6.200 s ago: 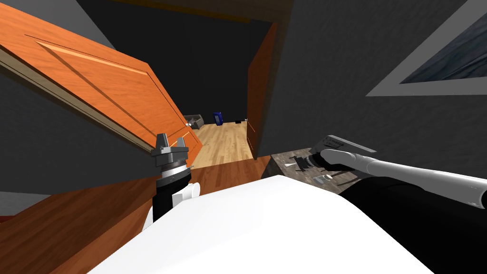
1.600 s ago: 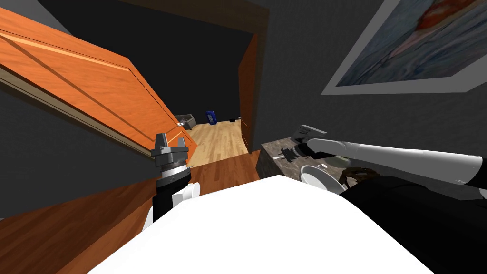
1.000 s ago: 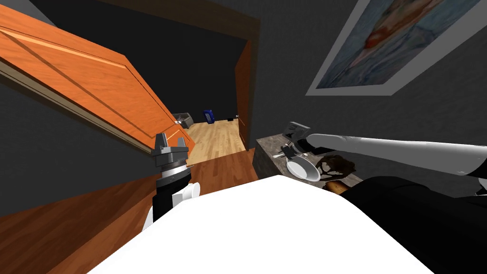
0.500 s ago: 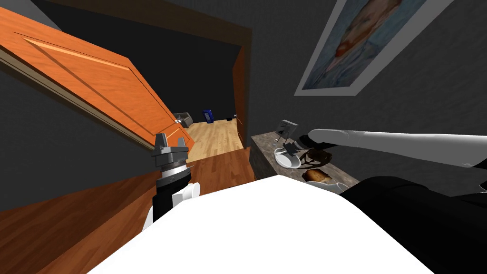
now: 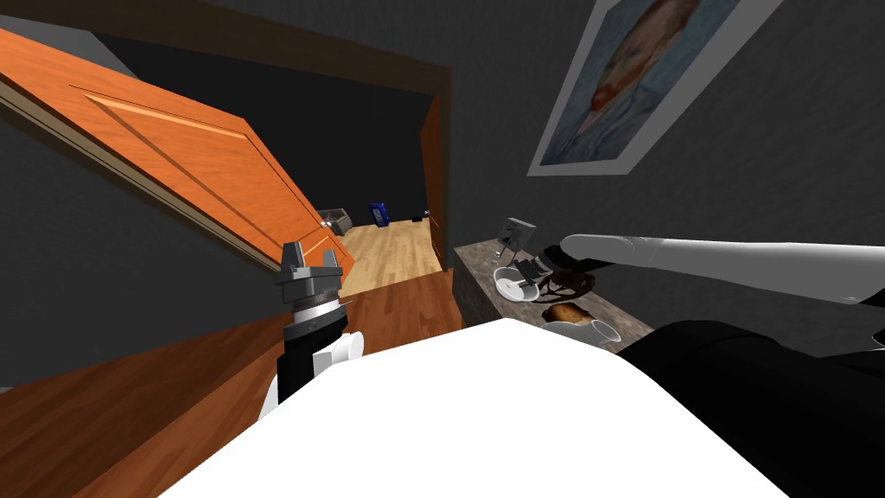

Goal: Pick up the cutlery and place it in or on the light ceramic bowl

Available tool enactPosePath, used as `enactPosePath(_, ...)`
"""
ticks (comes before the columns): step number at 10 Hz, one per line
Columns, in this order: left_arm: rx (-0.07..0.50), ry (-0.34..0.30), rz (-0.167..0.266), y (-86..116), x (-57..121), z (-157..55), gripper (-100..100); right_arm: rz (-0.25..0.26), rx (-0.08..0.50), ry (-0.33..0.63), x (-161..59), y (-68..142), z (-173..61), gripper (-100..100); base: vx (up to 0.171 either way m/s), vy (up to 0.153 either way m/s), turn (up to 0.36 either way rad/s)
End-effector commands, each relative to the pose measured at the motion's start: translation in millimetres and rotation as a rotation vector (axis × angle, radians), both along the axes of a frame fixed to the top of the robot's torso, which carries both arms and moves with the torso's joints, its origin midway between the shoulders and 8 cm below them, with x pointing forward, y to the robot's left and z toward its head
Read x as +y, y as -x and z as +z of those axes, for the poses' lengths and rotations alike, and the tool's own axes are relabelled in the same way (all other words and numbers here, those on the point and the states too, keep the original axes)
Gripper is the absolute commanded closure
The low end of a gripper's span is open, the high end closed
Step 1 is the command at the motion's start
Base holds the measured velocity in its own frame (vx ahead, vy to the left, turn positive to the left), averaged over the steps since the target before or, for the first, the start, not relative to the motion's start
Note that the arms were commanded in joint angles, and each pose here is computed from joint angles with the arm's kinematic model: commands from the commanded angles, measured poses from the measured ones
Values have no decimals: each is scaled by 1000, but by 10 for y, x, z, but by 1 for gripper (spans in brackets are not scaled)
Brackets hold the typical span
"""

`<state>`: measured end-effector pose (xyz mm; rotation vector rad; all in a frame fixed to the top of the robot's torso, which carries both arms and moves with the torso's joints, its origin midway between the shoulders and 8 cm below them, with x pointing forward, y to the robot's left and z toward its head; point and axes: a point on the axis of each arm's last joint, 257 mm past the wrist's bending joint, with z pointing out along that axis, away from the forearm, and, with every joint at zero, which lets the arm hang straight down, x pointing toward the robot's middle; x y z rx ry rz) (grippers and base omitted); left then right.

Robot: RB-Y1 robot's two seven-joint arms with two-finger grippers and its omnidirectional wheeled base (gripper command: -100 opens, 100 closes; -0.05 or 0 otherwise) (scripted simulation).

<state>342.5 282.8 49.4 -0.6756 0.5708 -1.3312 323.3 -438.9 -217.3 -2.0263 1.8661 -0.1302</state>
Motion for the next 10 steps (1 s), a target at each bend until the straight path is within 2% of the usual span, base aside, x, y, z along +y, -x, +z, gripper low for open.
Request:
enactPosePath(1,0,0,0,0,0,0,0,0,0,0,0,0,0,-100,0,0,0)
enactPosePath(2,0,0,0,0,0,0,0,0,2,0,-2,7,-6,0,0,0,0)
enactPosePath(3,0,0,0,0,0,0,0,8,1,-2,73,-68,154,-100,-8,-21,-69)
enactPosePath(4,0,0,0,0,0,0,0,15,1,-3,126,-114,260,-100,-15,-39,-71)
enactPosePath(6,0,0,0,0,0,0,0,18,1,-4,153,-135,313,-100,-18,-27,-20)
enactPosePath(7,0,0,0,0,0,0,0,28,1,-5,237,-192,472,-100,-18,-25,-68)
enactPosePath(8,0,0,0,0,0,0,0,32,2,-5,266,-209,524,-100,-17,-31,-52)
enactPosePath(10,0,0,0,0,0,0,0,31,0,-5,258,-209,513,-100,-4,-15,1)
